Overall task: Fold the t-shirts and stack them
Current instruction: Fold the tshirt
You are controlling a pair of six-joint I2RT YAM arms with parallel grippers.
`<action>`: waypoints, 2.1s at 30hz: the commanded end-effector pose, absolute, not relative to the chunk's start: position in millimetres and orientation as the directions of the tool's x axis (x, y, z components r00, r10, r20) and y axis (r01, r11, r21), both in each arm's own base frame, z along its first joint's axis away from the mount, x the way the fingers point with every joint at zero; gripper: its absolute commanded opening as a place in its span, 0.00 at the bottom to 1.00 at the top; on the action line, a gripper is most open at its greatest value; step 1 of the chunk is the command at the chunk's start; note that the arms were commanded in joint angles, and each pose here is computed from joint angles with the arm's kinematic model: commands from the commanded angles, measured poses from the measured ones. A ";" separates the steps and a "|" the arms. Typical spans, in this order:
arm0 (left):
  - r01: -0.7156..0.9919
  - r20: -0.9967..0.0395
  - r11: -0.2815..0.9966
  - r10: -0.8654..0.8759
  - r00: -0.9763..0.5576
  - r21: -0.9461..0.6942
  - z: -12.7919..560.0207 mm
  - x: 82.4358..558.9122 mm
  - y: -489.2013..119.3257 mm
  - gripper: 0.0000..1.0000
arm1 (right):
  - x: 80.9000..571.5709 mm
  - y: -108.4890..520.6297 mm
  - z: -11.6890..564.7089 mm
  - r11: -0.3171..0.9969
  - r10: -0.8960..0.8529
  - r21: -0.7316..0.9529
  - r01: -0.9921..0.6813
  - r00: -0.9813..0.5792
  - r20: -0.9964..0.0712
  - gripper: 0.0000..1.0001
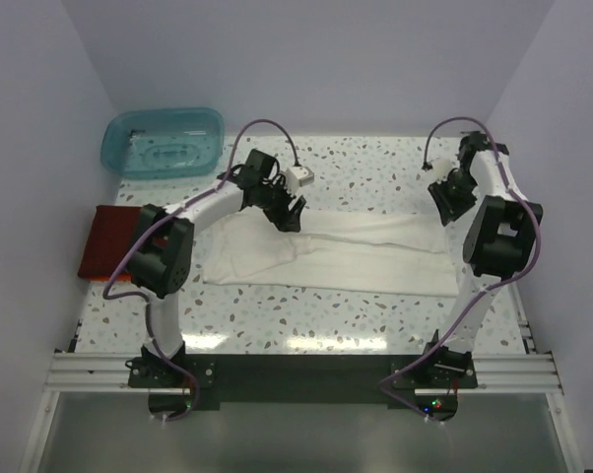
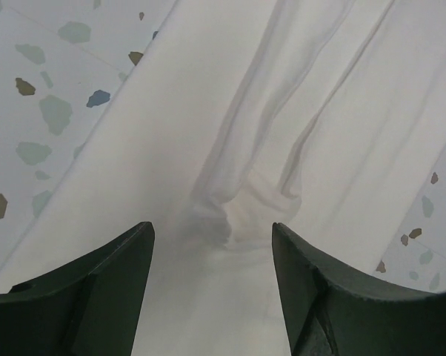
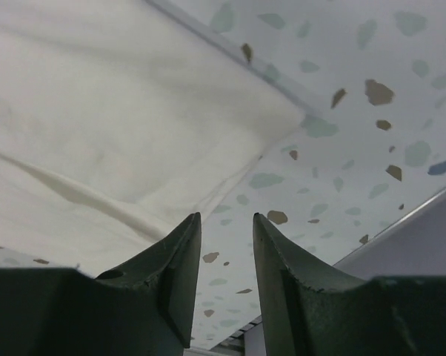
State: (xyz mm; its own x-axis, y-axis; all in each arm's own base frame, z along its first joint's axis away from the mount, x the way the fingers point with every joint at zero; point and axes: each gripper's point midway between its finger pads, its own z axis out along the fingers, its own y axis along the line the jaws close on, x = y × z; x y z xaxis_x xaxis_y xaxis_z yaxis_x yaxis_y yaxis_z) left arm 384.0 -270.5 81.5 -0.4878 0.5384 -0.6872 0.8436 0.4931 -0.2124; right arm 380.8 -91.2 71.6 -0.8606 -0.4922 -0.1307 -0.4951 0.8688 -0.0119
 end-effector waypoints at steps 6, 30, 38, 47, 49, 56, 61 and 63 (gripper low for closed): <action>0.886 -0.726 0.458 0.586 -0.359 -0.069 82.3 404.7 -300.8 0.71 | 358.4 -79.9 79.0 0.953 -0.230 0.176 -0.246 -0.967 -0.106 0.42; 0.909 -0.677 0.414 0.656 -0.334 -0.047 63.6 393.7 -299.1 0.70 | 320.9 -88.0 30.0 0.985 -0.131 0.122 -0.122 -0.989 0.067 0.38; 0.909 -0.658 0.412 0.670 -0.343 -0.054 55.0 387.6 -294.3 0.71 | 328.5 -90.0 28.4 0.987 -0.121 0.117 -0.114 -0.991 0.061 0.33; 0.910 -0.632 0.406 0.685 -0.363 -0.082 38.8 378.5 -290.2 0.70 | 340.4 -92.2 40.0 0.986 -0.130 0.106 -0.128 -0.991 0.011 0.00; 0.912 -0.627 0.398 0.688 -0.365 -0.094 34.9 374.2 -289.6 0.67 | 346.1 -92.5 45.3 0.986 -0.134 0.103 -0.135 -0.991 -0.017 0.00; 0.923 -0.653 0.372 0.675 -0.342 -0.099 45.4 368.9 -292.6 0.39 | 366.5 -109.0 71.5 0.983 -0.181 0.010 -0.182 -0.979 -0.096 0.00; 0.930 -0.677 0.351 0.659 -0.327 -0.107 59.7 363.4 -295.4 0.16 | 366.1 -119.4 68.9 0.981 -0.195 -0.041 -0.192 -0.977 -0.089 0.00; 0.933 -0.679 0.337 0.657 -0.328 -0.124 61.5 359.0 -296.7 0.15 | 364.5 -125.2 64.8 0.978 -0.202 -0.069 -0.197 -0.976 -0.080 0.00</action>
